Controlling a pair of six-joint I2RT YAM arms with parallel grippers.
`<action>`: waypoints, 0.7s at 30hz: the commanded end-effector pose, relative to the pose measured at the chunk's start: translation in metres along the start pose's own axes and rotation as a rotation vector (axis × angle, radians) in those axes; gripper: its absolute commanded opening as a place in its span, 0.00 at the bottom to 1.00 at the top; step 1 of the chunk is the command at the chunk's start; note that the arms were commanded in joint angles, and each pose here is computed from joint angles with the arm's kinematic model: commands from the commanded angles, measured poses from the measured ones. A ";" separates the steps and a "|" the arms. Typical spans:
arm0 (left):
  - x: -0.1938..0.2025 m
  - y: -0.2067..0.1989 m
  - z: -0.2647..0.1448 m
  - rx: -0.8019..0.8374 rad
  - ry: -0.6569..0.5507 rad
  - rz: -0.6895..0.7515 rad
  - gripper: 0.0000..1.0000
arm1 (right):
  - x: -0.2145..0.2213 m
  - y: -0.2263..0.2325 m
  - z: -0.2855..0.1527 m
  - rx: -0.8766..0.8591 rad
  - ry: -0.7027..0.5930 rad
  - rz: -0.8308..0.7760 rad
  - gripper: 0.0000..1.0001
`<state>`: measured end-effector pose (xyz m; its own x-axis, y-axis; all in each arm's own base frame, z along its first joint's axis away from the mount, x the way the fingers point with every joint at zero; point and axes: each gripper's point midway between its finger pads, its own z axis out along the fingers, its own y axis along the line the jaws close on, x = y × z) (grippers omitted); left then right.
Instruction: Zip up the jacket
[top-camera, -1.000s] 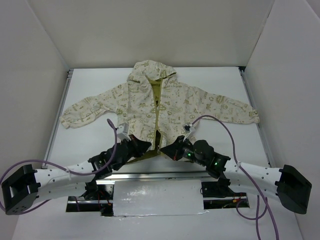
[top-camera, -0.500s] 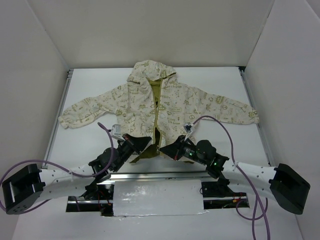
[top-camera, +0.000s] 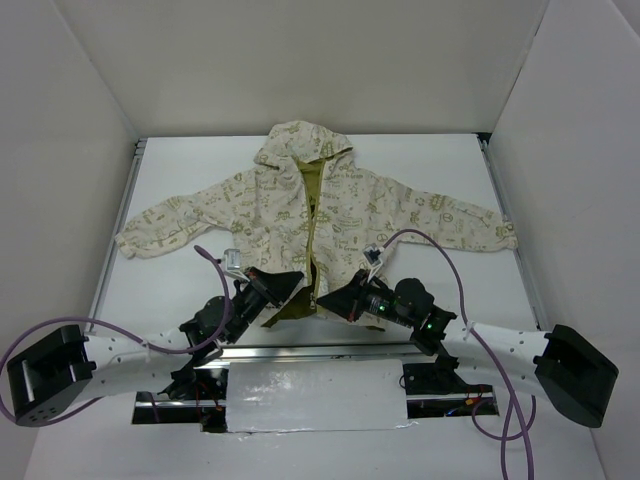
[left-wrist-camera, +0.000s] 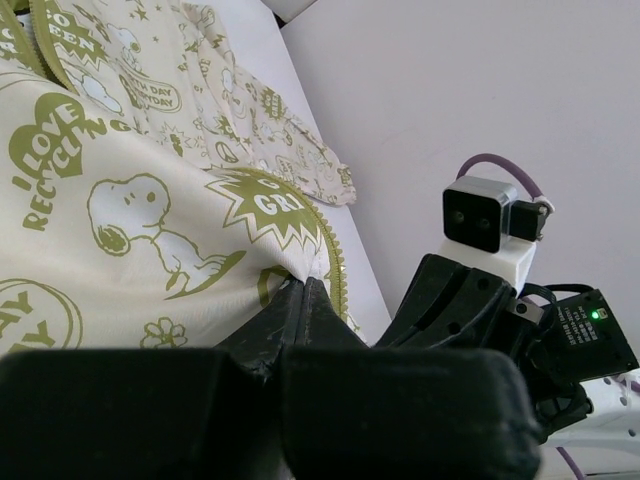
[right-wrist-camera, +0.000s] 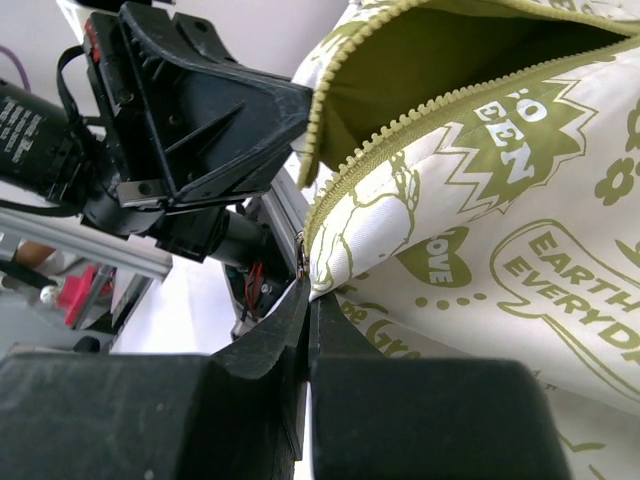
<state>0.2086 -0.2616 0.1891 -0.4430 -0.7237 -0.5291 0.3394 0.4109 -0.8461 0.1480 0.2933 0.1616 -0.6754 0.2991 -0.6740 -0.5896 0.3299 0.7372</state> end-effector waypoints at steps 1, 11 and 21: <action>-0.007 -0.018 0.001 0.072 -0.025 -0.011 0.00 | -0.015 0.022 0.002 -0.101 -0.045 -0.060 0.00; -0.003 -0.016 -0.001 0.073 -0.009 -0.016 0.00 | -0.026 0.018 0.003 -0.064 -0.081 -0.076 0.00; 0.001 -0.013 -0.001 0.068 0.006 -0.017 0.00 | -0.036 0.018 0.004 -0.058 -0.110 -0.086 0.00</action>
<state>0.2059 -0.2656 0.1859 -0.4600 -0.7061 -0.5384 0.3513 0.4121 -0.8407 0.1536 0.2905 0.1630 -0.6437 0.2996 -0.7042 -0.6151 0.3450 0.7090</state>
